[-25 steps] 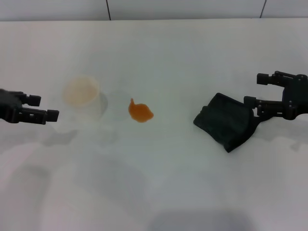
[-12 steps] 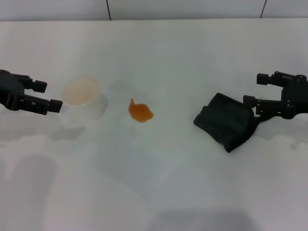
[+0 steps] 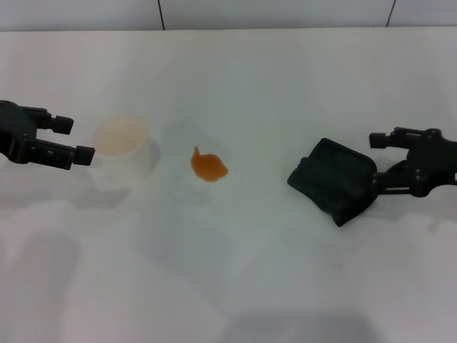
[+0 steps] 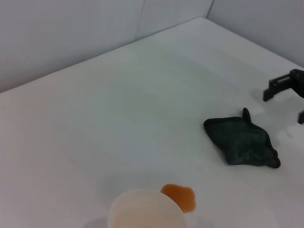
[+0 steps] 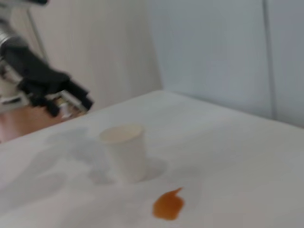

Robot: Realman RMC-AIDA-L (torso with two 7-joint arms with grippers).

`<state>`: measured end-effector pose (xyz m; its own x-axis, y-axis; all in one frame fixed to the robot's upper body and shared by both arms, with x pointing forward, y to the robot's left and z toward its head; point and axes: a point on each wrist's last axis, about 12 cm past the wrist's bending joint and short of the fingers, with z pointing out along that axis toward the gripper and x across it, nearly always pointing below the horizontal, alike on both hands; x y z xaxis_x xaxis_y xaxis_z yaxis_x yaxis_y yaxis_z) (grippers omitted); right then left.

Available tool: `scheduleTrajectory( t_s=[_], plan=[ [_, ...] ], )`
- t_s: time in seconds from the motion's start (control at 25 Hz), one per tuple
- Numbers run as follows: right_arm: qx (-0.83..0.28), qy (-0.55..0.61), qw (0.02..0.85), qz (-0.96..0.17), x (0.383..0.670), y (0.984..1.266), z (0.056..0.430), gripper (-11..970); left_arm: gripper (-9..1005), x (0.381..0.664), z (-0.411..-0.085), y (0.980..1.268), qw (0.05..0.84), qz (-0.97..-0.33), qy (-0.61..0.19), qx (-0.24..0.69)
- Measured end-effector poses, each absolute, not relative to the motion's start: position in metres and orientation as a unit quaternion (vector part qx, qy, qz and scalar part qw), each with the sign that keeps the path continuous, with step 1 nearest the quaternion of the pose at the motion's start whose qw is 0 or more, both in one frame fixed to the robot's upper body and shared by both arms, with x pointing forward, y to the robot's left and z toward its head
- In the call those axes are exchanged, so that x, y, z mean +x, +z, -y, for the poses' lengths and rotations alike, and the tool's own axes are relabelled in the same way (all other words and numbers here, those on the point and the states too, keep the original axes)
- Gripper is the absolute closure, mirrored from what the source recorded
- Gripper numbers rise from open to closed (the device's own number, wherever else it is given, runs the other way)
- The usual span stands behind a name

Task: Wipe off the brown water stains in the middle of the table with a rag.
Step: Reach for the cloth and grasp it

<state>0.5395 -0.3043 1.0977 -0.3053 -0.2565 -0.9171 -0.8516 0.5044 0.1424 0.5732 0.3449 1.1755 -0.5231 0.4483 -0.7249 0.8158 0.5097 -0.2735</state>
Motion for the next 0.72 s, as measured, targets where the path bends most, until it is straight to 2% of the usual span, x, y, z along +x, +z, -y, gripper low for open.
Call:
scheduleTrajectory(
  t_s=[0.16,0.48,0.6,0.72],
  plan=[
    [-0.422,0.330,0.425,-0.730,0.541,1.112,0.290,187,102,0.575,-0.345,1.178,0.300,-0.816,-0.305,0.389],
    [-0.497,0.266,0.363,-0.742,0.558,1.175,0.252,189,102,0.579,-0.345,1.183,0.308,-0.813,-0.301,0.392],
    [-0.498,0.244,0.336,-0.761,0.570,1.182,0.236,190,102,0.581,-0.344,1.186,0.315,-0.810,-0.301,0.393],
    [-0.501,0.209,0.293,-0.787,0.584,1.172,0.220,191,102,0.583,-0.342,1.189,0.319,-0.806,-0.301,0.397]
  ],
)
